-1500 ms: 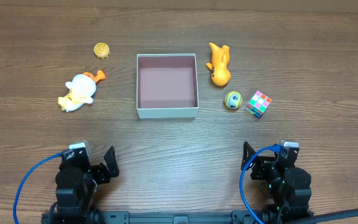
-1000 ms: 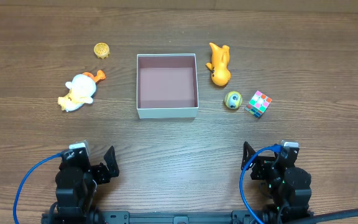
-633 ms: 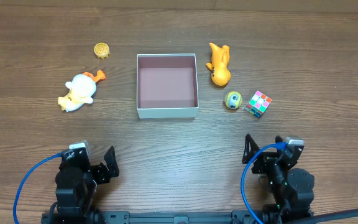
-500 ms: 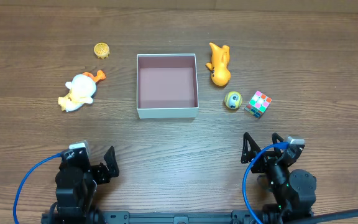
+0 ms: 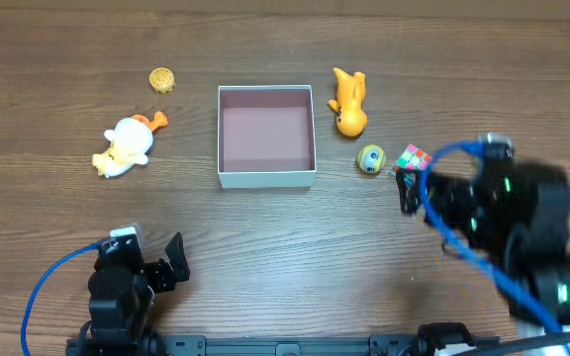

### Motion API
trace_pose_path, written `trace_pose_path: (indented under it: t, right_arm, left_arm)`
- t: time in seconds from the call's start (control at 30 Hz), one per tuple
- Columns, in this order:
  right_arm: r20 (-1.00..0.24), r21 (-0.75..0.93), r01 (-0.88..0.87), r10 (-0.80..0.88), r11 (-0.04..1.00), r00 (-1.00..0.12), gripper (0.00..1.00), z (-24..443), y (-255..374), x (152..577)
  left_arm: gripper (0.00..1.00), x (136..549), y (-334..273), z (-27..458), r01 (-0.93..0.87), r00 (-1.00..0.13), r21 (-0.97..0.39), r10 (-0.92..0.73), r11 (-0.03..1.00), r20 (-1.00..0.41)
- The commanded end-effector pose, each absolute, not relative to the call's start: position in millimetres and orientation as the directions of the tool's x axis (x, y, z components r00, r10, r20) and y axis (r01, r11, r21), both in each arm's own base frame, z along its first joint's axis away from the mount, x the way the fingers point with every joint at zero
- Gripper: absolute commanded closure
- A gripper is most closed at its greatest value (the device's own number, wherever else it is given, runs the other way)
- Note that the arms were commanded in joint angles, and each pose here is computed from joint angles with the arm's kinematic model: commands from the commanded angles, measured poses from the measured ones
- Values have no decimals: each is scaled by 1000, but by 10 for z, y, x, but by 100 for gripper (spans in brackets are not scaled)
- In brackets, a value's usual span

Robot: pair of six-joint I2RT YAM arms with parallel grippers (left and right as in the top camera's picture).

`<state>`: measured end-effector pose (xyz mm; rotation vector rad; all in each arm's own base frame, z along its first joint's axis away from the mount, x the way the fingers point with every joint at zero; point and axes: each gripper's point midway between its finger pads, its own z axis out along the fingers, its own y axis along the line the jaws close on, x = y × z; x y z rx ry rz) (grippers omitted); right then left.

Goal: Pack container
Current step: 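Lower the right gripper over the Rubik's cube beside the yellow ball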

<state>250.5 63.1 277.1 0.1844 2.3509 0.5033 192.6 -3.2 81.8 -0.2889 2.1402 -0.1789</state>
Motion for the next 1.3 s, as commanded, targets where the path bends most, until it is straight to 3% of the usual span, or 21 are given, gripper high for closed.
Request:
trace_pose_path:
  t: [0.0, 0.13, 0.27, 0.47, 0.9, 1.27]
  right_arm:
    - [-536, 425, -10, 243, 905, -808, 0, 2586, 756, 2842]
    - [-430, 422, 43, 242, 905, -869, 0, 2134, 801, 3203]
    - [-312, 397, 314, 449, 862, -837, 0, 1743, 631, 3438]
    - [-387, 255, 543, 599, 800, -701, 0, 1620, 177, 3538]
    - [-340, 200, 606, 635, 770, -694, 0, 1255, 14, 3670]
    - [-393, 200, 610, 633, 767, -667, 0, 1243, -90, 3776]
  left_arm:
    - [0, 1929, -29, 793, -129, -536, -226, -259, 966, -804]
    - [0, 1929, -29, 793, -129, -536, -226, -259, 966, -804]
    - [0, 1929, -29, 793, -129, -536, -225, -259, 966, -804]
    - [0, 1929, -29, 793, -129, -536, -226, -259, 966, -804]
    - [0, 1929, -29, 793, -129, -536, -225, -259, 966, -804]
    - [0, 1929, -29, 793, -129, -536, -225, -259, 966, -804]
